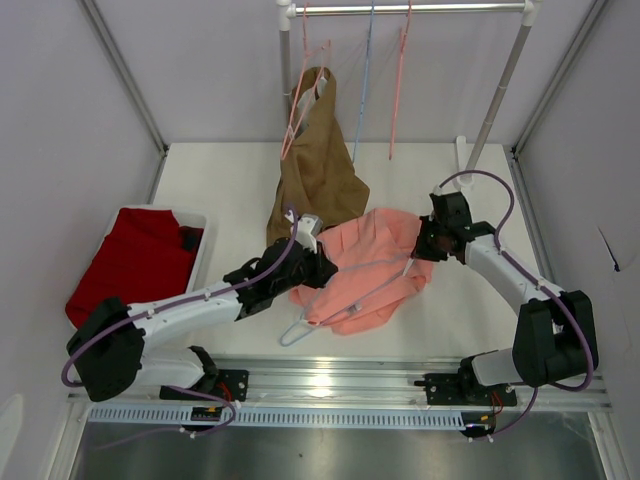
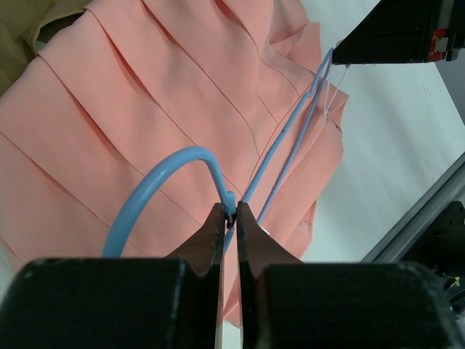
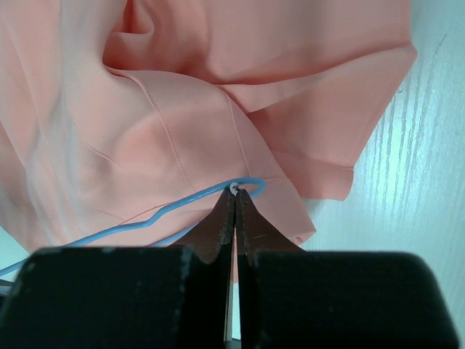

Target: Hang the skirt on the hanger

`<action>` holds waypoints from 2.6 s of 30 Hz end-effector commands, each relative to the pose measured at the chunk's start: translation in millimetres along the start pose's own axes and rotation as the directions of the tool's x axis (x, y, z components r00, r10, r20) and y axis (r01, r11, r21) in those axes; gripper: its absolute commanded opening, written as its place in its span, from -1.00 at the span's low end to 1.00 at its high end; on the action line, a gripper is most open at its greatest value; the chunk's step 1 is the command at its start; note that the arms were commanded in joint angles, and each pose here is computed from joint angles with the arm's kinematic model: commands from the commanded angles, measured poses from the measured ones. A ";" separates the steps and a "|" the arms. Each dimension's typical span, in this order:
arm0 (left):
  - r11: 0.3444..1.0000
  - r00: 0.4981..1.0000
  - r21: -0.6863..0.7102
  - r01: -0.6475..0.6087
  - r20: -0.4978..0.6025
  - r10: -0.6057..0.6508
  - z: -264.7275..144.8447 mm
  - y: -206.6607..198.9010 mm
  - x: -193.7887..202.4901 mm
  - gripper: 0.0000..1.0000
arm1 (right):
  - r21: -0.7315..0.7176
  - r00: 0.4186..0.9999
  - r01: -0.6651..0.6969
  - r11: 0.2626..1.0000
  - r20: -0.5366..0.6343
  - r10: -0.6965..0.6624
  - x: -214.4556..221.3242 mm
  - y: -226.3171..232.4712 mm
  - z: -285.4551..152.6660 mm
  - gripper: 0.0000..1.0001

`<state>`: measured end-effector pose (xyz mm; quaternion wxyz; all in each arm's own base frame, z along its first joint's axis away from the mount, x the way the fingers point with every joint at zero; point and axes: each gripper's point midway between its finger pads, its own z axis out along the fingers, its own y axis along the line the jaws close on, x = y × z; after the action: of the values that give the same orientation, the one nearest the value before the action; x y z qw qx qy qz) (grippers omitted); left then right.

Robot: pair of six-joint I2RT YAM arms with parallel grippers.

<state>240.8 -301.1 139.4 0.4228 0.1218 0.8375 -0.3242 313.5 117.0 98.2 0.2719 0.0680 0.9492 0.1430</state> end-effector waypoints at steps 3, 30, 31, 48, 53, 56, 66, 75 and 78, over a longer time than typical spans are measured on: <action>0.999 1.000 -0.051 -0.017 -0.021 0.016 -8.0 6.3 -3.1 -1.00 | 0.038 0.996 0.026 0.999 0.089 -0.029 -27.6 0.7 -3.0 -1.00; 1.000 1.000 -0.021 0.000 -0.025 0.000 -21.2 -2.5 -8.4 -1.00 | -0.089 0.995 0.000 0.996 0.096 0.009 -26.1 13.8 8.7 -1.00; 1.000 1.000 -0.023 0.000 -0.023 0.000 -21.4 -1.8 -8.4 -1.00 | -0.095 0.995 -0.001 0.995 0.094 0.010 -25.3 14.7 8.2 -1.00; 0.999 0.995 0.051 -0.021 -0.099 0.026 -15.9 -16.2 1.3 -1.00 | -0.100 0.995 -0.008 0.995 0.101 0.018 -26.0 9.4 8.7 -1.00; 0.999 0.994 0.045 -0.019 -0.105 0.024 -18.5 -14.7 3.1 -1.00 | -0.094 0.995 -0.015 0.995 0.099 0.025 -25.6 6.4 10.6 -1.00; 1.000 0.997 -0.014 -0.008 -0.081 0.007 -22.4 -4.4 -0.4 -1.00 | -0.092 0.995 -0.020 0.996 0.098 0.029 -25.5 3.3 11.9 -1.00; 0.997 0.999 -0.071 0.040 -0.017 -0.041 -34.5 6.8 -6.9 -1.00 | -0.260 0.993 -0.026 0.965 0.104 0.055 -25.0 18.4 18.5 -1.00; 0.993 0.998 -0.109 0.048 -0.024 -0.050 -38.4 12.2 -7.1 -1.00 | -0.436 0.984 -0.010 0.900 0.154 0.086 -38.4 37.9 12.3 -1.00; 0.989 0.998 -0.138 0.052 -0.036 -0.057 -37.9 17.7 -3.2 -1.00 | -0.430 0.984 -0.025 0.903 0.149 0.098 -41.6 32.1 12.8 -1.00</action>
<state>228.8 -270.8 151.0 0.4060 0.0865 0.8627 -0.2887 340.0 138.5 98.1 0.3165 0.0628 0.8914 0.3182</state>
